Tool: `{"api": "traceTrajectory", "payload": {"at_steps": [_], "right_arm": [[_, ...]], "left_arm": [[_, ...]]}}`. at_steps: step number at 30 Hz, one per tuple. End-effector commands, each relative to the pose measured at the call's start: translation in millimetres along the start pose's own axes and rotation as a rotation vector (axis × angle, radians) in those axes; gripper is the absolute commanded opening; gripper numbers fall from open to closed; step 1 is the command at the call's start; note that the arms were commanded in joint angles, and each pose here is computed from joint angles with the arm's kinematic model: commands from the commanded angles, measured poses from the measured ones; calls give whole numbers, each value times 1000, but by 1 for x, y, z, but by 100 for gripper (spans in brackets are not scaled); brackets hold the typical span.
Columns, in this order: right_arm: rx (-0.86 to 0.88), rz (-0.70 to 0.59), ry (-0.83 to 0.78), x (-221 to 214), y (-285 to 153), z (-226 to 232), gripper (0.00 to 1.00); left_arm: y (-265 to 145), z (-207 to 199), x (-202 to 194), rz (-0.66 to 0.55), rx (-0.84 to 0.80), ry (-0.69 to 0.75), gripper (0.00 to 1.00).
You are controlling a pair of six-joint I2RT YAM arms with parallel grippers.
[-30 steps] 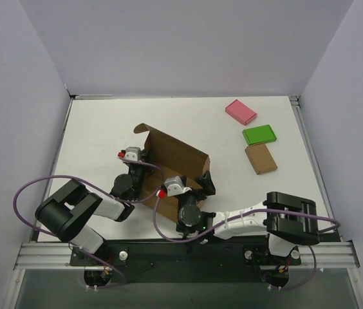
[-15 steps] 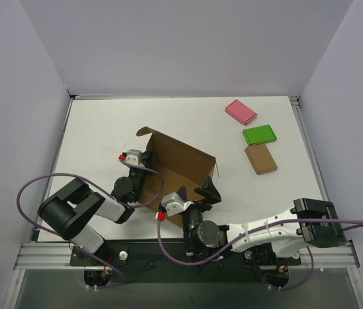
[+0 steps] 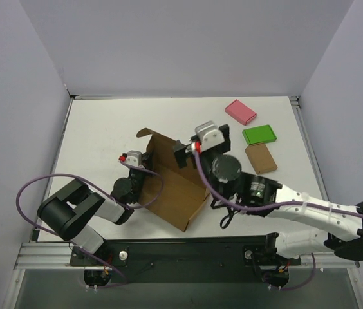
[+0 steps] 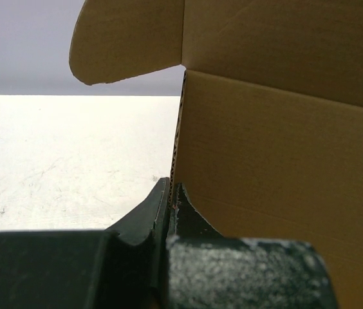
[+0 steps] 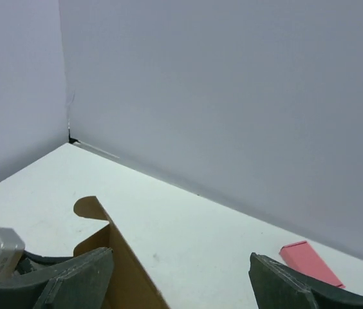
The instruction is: Fold the paper box
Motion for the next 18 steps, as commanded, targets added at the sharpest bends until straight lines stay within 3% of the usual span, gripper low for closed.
{"api": "traceTrajectory", "payload": {"at_steps": [1,5,8,10,18], "right_arm": [[257,92,210,-10,14,-6,88],[242,218,367,-49,52,-49,86],[429,266,493,-66,50,-33,85],[542,278,492,-78,41,-14,85],[623,278,406,-97,18,4,84]], "left_arm": [[-36,14,-46,199,-34,58,0],[-41,17,-46,218,-30,71,0],[-43,17,-48,231,-31,75,0],[-44,17,-51,250,-32,77,0],[-43,17,-54,272,-30,80,0]]}}
Point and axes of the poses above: each gripper's point midway between its finger pads, its own y axis out along the fingers, its own z axis along the line the jaws close on, x = y × z, the point moved 4 cm from there along -y, back along the fingers, and after that the axes turned 12 degrees about -y, right-handed, at the moved point
